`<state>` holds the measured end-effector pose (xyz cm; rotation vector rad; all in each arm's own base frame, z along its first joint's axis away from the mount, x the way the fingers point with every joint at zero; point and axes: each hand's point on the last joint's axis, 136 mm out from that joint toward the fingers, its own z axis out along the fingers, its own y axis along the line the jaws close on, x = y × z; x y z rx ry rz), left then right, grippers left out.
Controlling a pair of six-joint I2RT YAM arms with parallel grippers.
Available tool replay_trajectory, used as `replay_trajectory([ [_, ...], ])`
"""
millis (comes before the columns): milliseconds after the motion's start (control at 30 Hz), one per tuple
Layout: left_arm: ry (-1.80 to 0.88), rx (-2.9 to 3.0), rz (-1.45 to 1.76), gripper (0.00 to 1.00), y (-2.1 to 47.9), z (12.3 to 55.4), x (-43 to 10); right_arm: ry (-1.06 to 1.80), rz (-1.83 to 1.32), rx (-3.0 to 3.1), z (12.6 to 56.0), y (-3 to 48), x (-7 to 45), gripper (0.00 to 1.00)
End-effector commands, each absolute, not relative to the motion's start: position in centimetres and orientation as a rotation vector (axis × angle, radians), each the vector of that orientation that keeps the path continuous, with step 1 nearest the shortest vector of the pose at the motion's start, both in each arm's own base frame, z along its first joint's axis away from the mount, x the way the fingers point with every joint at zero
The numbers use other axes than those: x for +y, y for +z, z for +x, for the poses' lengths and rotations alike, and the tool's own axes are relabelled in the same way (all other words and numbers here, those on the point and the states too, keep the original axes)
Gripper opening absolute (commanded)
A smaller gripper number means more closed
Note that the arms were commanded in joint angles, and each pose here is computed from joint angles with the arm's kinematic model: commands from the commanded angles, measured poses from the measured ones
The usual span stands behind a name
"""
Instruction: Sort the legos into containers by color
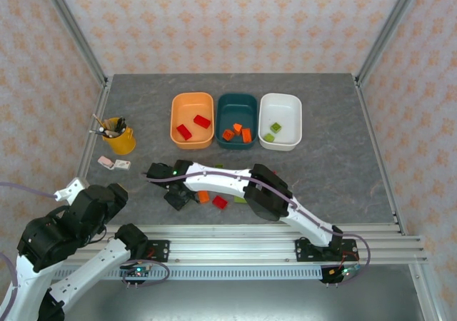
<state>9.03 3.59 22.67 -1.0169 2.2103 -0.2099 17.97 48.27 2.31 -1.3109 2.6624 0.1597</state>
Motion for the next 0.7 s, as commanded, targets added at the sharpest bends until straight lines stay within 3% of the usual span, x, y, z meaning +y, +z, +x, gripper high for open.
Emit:
replay_trajectory([
  [0,-0.185,2.186,-1.038,0.77,22.7,8.7,4.3,0.061,-1.286,2.670,18.3,1.7,47.5,0.41],
  [200,-0.237,2.208,-0.990,0.77,22.4,9.7,3.0,0.123,-1.188,2.655,19.4,4.1,47.8,0.33],
  [400,-0.407,2.276,-0.866,0.77,21.8,12.5,-1.5,0.268,-0.942,2.622,23.6,9.6,46.2,0.32],
  [667,-0.668,2.354,-0.606,0.77,22.8,19.2,-10.4,0.287,-0.469,2.597,32.7,17.5,34.8,0.32],
])
